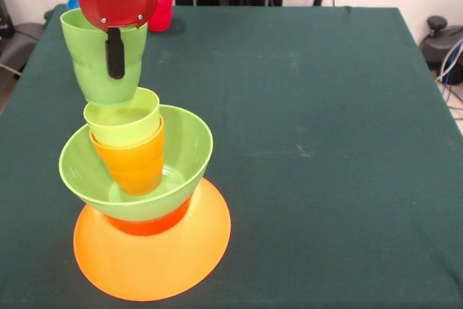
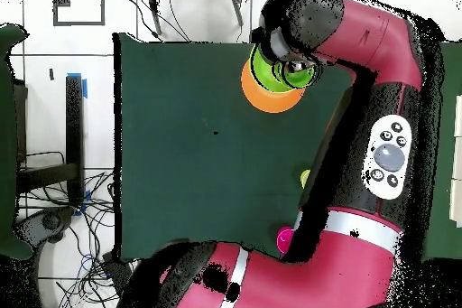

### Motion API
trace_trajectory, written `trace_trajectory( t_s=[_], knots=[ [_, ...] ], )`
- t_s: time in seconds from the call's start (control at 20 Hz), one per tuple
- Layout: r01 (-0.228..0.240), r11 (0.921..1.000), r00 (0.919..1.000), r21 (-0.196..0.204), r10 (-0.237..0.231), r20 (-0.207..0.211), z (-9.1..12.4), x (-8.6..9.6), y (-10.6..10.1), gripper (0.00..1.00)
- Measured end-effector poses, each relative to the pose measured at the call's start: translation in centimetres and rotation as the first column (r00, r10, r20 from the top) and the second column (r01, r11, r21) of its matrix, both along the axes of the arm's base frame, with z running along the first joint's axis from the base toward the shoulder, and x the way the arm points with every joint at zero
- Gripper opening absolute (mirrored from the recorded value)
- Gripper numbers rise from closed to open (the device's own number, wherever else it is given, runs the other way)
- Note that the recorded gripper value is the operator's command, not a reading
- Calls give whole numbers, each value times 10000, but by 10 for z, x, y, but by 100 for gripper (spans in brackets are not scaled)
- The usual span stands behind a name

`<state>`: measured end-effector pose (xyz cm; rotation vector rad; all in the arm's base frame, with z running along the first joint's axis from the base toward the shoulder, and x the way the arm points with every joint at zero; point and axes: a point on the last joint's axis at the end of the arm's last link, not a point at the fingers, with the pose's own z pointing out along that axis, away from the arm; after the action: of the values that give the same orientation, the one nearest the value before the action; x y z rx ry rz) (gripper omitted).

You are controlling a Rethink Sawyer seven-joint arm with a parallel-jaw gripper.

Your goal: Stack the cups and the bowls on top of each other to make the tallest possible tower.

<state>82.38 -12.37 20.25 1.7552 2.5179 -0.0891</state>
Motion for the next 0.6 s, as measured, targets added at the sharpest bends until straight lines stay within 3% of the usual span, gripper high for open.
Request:
trace_trajectory(
  t_s=[0.6],
  knots=[
    [38,9998,9997,194,-42,234,-2,4,4,0]
  ],
)
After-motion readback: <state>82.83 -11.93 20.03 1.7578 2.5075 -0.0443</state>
